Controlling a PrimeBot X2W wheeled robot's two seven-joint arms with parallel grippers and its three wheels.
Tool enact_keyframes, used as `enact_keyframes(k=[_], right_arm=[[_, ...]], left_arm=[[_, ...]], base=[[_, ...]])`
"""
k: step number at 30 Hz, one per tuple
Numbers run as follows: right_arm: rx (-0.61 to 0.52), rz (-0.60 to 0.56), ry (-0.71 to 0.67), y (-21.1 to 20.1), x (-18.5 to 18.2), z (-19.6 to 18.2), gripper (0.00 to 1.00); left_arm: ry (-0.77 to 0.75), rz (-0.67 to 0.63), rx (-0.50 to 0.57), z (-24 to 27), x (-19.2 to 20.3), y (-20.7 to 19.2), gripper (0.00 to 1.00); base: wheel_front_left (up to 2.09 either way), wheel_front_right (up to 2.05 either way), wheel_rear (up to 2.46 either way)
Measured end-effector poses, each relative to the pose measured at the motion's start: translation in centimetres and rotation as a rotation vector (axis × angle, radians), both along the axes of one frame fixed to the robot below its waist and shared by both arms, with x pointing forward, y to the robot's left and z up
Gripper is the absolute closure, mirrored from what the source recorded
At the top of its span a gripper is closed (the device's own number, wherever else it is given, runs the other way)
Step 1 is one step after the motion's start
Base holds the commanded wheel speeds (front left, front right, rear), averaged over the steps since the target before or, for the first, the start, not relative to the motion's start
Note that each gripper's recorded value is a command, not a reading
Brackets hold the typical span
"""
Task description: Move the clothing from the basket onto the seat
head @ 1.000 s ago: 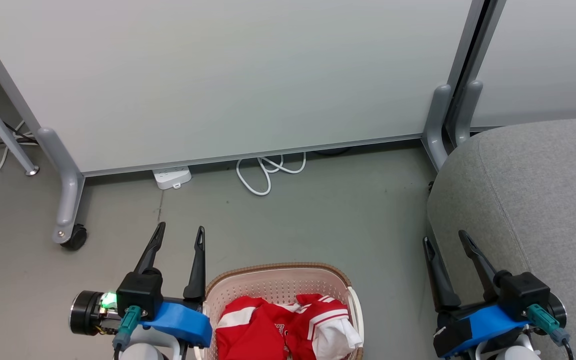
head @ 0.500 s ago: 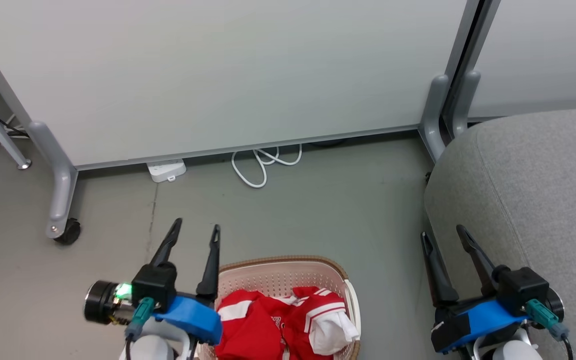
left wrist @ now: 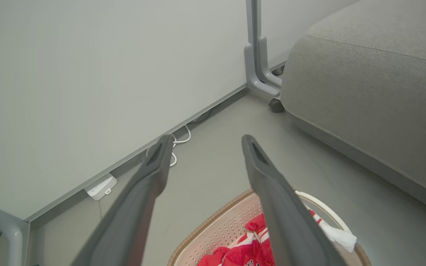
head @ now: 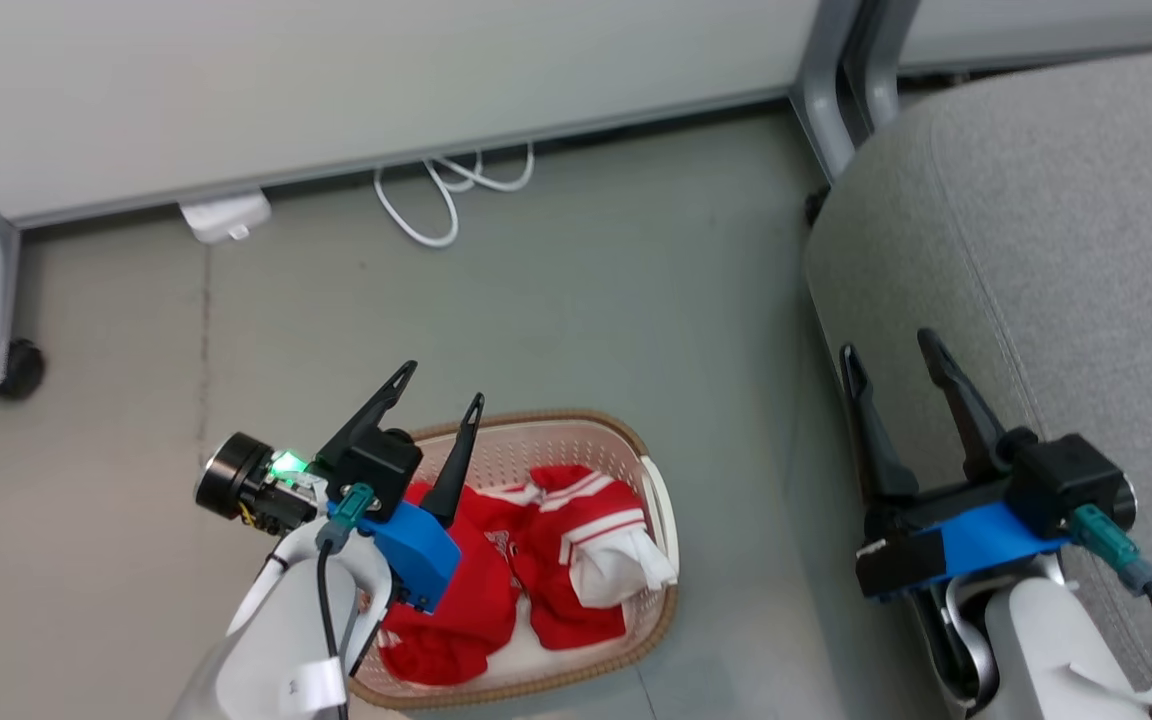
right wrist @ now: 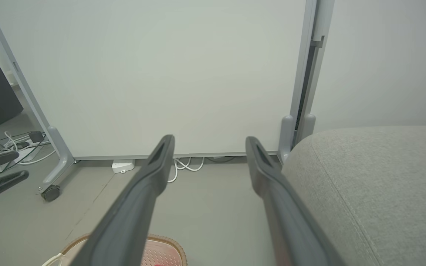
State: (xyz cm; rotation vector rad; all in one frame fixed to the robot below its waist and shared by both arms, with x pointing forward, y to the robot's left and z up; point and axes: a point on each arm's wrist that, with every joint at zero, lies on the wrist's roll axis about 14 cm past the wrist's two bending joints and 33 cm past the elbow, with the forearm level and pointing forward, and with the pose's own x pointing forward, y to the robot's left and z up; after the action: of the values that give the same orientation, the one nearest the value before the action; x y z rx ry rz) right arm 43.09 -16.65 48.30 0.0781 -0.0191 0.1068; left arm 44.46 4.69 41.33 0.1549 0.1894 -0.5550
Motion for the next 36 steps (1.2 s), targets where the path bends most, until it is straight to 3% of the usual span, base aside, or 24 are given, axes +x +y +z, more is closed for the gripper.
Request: enact_keyframes(k=[13,27,36], right_arm=[[-0.019,-0.05,0.066,-2.4,4.2,-4.0,0.0],[-0.083,-0.08,0.161,-4.5,7.7,-10.6,0.0],[-0.133,-0.098,0.229,-5.9,8.4,-15.2,0.0]], left_arm=[[0.293,-0.309,0.265,-14.0,-0.2,-2.6,0.0],[0.563,-0.539,0.548,-27.5,-2.9,-0.3,0.0],[0.664,-0.64,0.646,-33.9,-4.3,0.7,0.0]], base=[[0.0,0.0,0.0],[0.0,0.0,0.0],[0.0,0.0,0.0]])
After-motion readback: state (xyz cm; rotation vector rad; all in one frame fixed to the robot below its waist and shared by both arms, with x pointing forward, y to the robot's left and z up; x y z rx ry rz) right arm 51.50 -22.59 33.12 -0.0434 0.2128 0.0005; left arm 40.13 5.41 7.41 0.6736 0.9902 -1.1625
